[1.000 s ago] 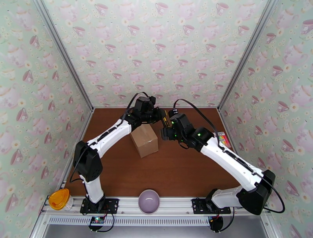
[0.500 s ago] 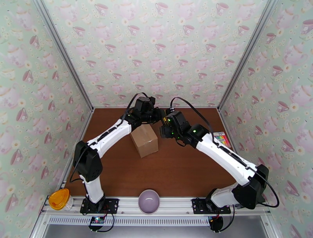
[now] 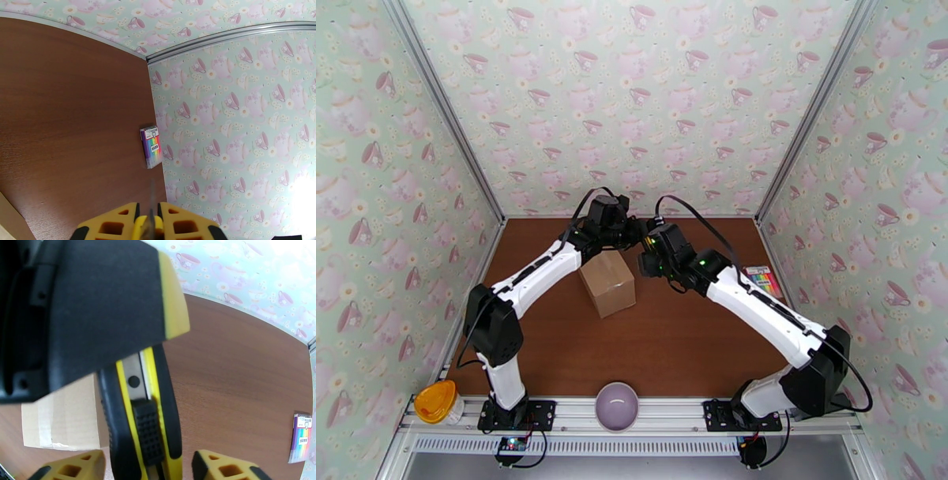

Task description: Unpack the express box

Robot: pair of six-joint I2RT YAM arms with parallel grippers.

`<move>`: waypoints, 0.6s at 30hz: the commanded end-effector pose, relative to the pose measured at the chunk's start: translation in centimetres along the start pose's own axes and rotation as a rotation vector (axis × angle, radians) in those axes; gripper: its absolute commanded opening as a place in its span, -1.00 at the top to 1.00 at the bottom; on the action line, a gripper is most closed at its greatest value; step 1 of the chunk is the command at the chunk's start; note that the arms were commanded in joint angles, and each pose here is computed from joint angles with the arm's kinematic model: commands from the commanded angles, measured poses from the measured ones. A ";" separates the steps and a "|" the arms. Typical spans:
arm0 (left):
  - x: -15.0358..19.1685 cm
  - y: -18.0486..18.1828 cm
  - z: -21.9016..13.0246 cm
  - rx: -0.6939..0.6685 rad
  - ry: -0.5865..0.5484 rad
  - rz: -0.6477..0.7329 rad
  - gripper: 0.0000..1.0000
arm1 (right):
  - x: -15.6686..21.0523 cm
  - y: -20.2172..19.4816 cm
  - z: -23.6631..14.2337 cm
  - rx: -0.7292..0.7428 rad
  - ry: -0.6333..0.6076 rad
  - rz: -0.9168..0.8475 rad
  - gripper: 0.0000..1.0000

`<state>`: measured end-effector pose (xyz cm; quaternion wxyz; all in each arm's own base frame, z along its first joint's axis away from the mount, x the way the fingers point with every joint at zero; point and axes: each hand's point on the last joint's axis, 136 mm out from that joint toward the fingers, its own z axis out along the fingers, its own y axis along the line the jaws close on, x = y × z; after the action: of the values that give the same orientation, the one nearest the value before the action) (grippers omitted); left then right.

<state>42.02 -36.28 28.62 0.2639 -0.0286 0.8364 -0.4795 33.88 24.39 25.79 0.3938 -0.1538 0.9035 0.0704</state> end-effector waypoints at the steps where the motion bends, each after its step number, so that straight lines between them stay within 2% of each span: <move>1: -0.6 -1.7 -0.9 0.047 -0.013 0.006 1.00 | -1.6 0.1 -0.4 0.009 -0.049 0.004 -0.12; 9: -0.6 -1.9 -1.0 0.056 -0.013 0.003 1.00 | -1.3 0.0 0.0 0.021 -0.039 -0.005 0.01; 18: -0.7 -2.1 -1.1 0.064 -0.016 -0.001 1.00 | -1.0 -0.1 0.4 0.031 -0.029 -0.010 0.04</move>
<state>41.93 -36.36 28.65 0.2594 -0.0307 0.8358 -0.4829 34.38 24.36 25.61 0.3990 -0.1499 0.9025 0.0616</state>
